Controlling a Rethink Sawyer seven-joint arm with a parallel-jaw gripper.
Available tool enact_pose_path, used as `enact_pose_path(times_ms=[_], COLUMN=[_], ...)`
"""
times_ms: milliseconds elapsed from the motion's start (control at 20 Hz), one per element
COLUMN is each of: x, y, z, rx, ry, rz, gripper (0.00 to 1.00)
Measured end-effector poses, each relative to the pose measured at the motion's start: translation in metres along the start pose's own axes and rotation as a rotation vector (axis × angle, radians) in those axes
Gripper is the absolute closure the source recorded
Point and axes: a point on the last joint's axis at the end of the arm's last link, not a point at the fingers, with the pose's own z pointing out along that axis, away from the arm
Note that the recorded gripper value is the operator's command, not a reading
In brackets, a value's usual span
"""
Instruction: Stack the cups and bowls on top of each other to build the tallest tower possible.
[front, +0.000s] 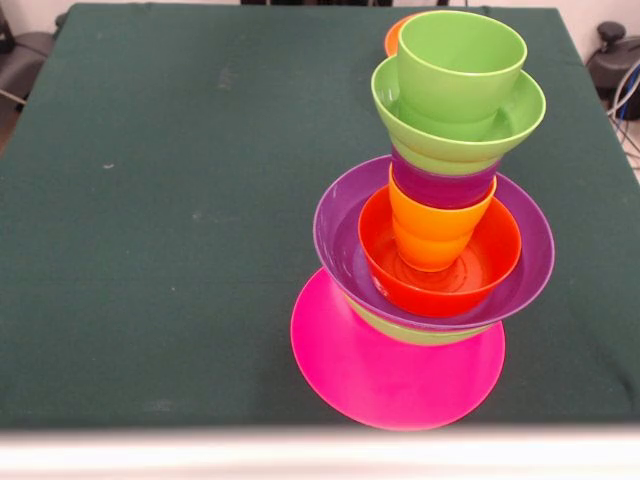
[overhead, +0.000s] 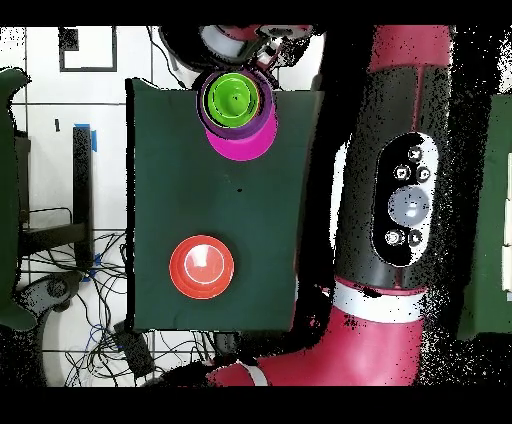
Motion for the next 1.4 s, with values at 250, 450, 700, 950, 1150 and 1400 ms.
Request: enact_pose_path(times_ms=[250, 450, 700, 950, 1150, 1400], x=[-0.008, -0.015, -0.026, -0.036, -0.037, -0.038], y=[0.0, -0.002, -0.007, -0.012, -0.013, -0.014], z=[0.001, 0.0, 0.004, 0.013, 0.022, 0.027], rx=[0.004, -0.002, 0.001, 0.004, 0.007, 0.009], ry=[-0.007, -0.015, -0.039, -0.05, -0.04, -0.034], rz=[0.014, 0.029, 0.048, 0.066, 0.067, 0.068], gripper=[1.0, 1.0, 1.0, 1.0, 1.0, 1.0])
